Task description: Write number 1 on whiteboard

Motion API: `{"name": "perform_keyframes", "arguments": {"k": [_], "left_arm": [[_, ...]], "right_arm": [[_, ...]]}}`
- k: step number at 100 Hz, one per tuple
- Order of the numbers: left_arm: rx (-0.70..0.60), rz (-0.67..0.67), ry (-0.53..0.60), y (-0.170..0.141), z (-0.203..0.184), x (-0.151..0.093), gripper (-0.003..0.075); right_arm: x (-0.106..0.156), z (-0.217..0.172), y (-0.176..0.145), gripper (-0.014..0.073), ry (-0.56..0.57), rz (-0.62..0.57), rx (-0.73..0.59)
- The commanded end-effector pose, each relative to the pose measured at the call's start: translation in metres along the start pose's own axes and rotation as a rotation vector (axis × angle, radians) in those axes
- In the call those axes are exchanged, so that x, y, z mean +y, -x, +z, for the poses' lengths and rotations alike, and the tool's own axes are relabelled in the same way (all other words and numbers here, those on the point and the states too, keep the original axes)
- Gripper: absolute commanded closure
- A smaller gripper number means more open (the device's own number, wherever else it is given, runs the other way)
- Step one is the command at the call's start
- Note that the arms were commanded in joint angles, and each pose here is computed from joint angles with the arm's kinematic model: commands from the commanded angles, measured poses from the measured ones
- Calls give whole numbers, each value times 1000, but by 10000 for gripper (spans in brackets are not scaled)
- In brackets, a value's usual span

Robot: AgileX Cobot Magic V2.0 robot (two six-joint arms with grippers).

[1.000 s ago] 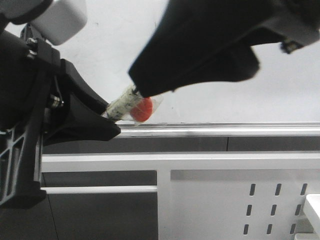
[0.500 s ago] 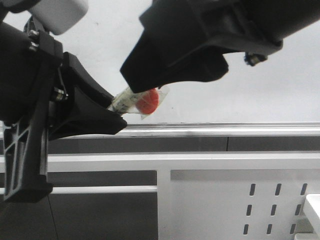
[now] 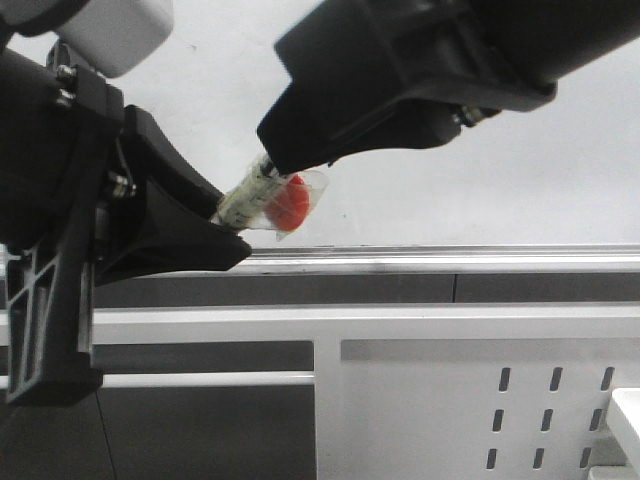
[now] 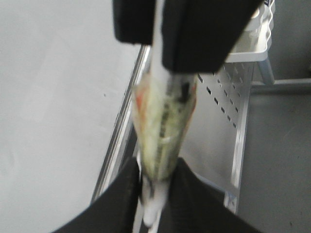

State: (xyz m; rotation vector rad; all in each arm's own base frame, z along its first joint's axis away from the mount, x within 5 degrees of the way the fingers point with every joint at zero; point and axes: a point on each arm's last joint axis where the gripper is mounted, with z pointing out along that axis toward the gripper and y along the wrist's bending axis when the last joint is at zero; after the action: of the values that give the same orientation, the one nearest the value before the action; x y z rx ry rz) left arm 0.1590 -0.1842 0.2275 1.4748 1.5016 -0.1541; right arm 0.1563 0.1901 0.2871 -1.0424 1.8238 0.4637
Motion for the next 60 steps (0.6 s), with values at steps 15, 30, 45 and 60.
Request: {"name": "perform_keyframes", "arguments": {"k": [15,30,45,60], "left_arm": [[-171,-18,55,25,-9,10,281],[-165,-67,92,27,-25,15,278],[-170,-147,149,29,-57,21,278],[-225,-247,196,25,-93,18,281]], "right_arm": [[-5,-5,19,672,-34,-10,-117],[-7,-8,20,671,-46,-7,-130],[-15,-23,23,670,-82,6,-167],[-18,-49,23,662,-108,14,-224]]}}
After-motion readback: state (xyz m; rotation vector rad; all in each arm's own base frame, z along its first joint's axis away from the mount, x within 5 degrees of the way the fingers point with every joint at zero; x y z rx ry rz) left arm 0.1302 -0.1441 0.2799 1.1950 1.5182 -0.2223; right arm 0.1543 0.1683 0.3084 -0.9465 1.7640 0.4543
